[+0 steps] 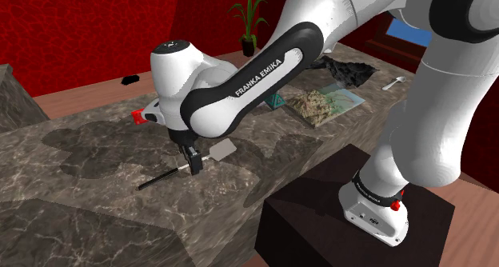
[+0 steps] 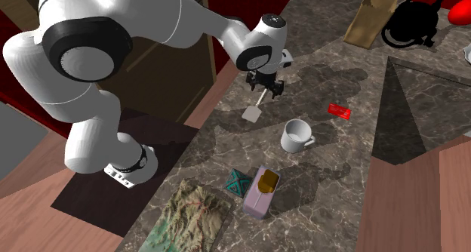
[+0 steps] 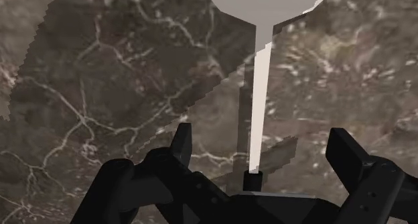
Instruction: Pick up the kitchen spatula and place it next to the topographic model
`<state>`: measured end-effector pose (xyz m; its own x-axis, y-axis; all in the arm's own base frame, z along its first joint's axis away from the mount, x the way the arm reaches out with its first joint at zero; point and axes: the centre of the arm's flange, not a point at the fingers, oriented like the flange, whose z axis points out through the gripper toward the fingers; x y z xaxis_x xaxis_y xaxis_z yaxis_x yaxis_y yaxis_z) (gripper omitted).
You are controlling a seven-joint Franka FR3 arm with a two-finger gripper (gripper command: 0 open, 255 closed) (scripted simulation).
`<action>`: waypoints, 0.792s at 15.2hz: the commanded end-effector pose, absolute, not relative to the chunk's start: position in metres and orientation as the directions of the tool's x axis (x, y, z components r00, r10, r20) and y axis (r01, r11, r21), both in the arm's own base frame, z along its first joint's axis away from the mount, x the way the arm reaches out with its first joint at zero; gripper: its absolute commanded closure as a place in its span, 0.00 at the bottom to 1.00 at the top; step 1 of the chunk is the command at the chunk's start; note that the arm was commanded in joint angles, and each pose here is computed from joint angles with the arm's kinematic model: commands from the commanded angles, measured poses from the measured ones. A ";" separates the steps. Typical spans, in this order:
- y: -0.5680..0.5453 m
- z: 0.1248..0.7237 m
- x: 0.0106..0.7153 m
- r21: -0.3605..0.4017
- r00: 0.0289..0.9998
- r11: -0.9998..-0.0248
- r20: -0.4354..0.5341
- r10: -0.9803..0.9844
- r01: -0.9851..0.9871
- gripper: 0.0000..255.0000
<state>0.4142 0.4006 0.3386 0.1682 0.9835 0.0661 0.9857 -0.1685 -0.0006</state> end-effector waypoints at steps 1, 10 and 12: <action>0.401 0.338 0.414 -0.001 0.168 -0.168 0.066 0.984 0.986 0.00; 0.401 0.339 0.414 -0.001 0.168 -0.168 0.066 0.984 0.986 1.00; 0.401 0.339 0.414 -0.001 0.168 -0.168 0.066 0.984 0.986 1.00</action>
<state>0.4143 0.4007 0.3385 0.1681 0.9835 0.0662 0.9857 -0.1685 -0.0005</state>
